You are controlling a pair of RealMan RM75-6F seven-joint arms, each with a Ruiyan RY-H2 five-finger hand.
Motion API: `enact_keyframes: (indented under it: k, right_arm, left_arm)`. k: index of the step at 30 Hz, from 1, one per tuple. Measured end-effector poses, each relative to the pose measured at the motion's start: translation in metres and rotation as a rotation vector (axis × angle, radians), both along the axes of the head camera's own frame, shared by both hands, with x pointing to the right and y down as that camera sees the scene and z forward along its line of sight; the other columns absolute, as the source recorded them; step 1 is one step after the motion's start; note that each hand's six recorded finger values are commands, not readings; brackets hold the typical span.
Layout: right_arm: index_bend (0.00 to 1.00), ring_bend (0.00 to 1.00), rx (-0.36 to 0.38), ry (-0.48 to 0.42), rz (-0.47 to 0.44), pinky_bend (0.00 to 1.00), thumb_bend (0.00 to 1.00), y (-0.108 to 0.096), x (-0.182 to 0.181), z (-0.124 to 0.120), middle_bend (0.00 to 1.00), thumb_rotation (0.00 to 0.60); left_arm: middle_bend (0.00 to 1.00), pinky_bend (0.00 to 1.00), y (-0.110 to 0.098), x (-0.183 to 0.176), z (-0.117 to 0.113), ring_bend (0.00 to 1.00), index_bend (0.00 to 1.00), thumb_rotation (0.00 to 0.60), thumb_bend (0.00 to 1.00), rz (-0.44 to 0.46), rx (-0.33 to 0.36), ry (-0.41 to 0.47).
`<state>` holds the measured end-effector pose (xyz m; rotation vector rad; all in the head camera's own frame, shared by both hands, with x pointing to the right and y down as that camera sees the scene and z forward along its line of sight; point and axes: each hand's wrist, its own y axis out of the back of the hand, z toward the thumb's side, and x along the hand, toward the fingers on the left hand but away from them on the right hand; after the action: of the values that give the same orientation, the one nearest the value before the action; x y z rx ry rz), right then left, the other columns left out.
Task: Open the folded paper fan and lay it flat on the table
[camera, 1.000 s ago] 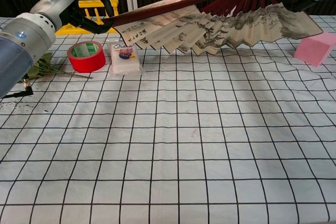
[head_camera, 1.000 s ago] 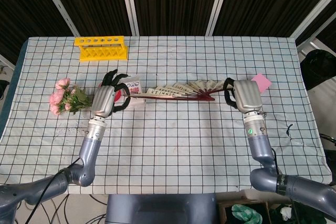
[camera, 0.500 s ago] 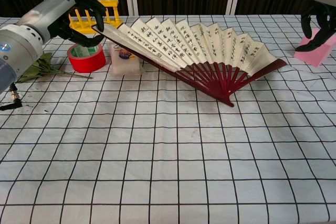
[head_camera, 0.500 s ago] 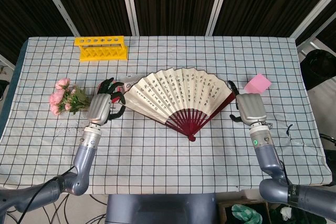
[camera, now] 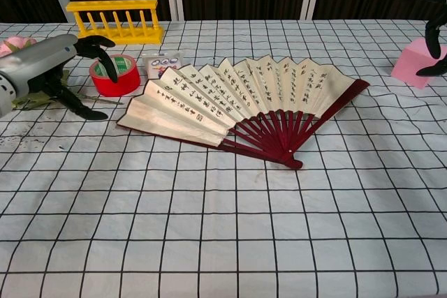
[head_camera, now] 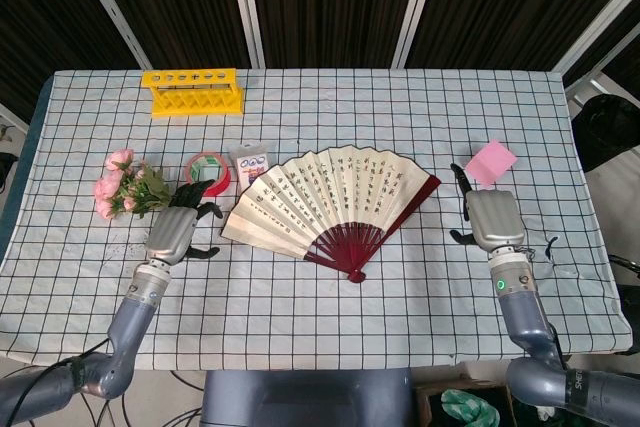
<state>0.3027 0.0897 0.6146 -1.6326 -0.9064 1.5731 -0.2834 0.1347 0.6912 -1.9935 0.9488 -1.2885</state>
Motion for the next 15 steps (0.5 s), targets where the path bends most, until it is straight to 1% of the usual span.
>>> enact_keyframes:
  k: [5, 7, 9, 10, 11, 12, 15]
  right_arm:
    - [0.0, 0.68, -0.005, -0.005, 0.005, 0.72, 0.12, 0.008, 0.003, -0.004, 0.57, 0.6]
    - [0.0, 0.65, -0.005, -0.007, 0.001, 0.7, 0.12, 0.012, 0.004, -0.006, 0.54, 0.6]
    - [0.0, 0.6, -0.004, -0.008, -0.008, 0.64, 0.12, 0.016, 0.004, -0.009, 0.47, 0.6]
    - [0.0, 0.55, -0.002, -0.009, -0.014, 0.6, 0.12, 0.018, 0.004, -0.01, 0.42, 0.6]
    - [0.0, 0.49, -0.001, -0.01, -0.019, 0.55, 0.12, 0.02, 0.005, -0.012, 0.36, 0.6]
    - [0.0, 0.45, 0.0, -0.012, -0.026, 0.52, 0.12, 0.024, 0.005, -0.014, 0.32, 0.6]
    - [0.0, 0.3, -0.001, -0.018, -0.041, 0.41, 0.11, 0.037, 0.01, -0.02, 0.18, 0.6]
  left_arm:
    - [0.0, 0.0, 0.013, -0.023, -0.014, 0.0, 0.29, 0.6, 0.01, 0.03, -0.063, -0.049]
    - [0.0, 0.0, 0.017, -0.032, -0.021, 0.0, 0.25, 0.6, 0.01, 0.036, -0.073, -0.064]
    - [0.0, 0.0, 0.021, -0.043, -0.031, 0.0, 0.2, 0.6, 0.0, 0.039, -0.071, -0.076]
    - [0.0, 0.0, 0.022, -0.047, -0.035, 0.0, 0.17, 0.6, 0.0, 0.039, -0.064, -0.078]
    - [0.0, 0.0, 0.022, -0.053, -0.041, 0.0, 0.15, 0.6, 0.0, 0.039, -0.051, -0.082]
    - [0.0, 0.0, 0.023, -0.057, -0.046, 0.0, 0.13, 0.6, 0.0, 0.039, -0.038, -0.085]
    - [0.0, 0.0, 0.025, -0.068, -0.062, 0.0, 0.08, 0.6, 0.0, 0.037, 0.014, -0.089]
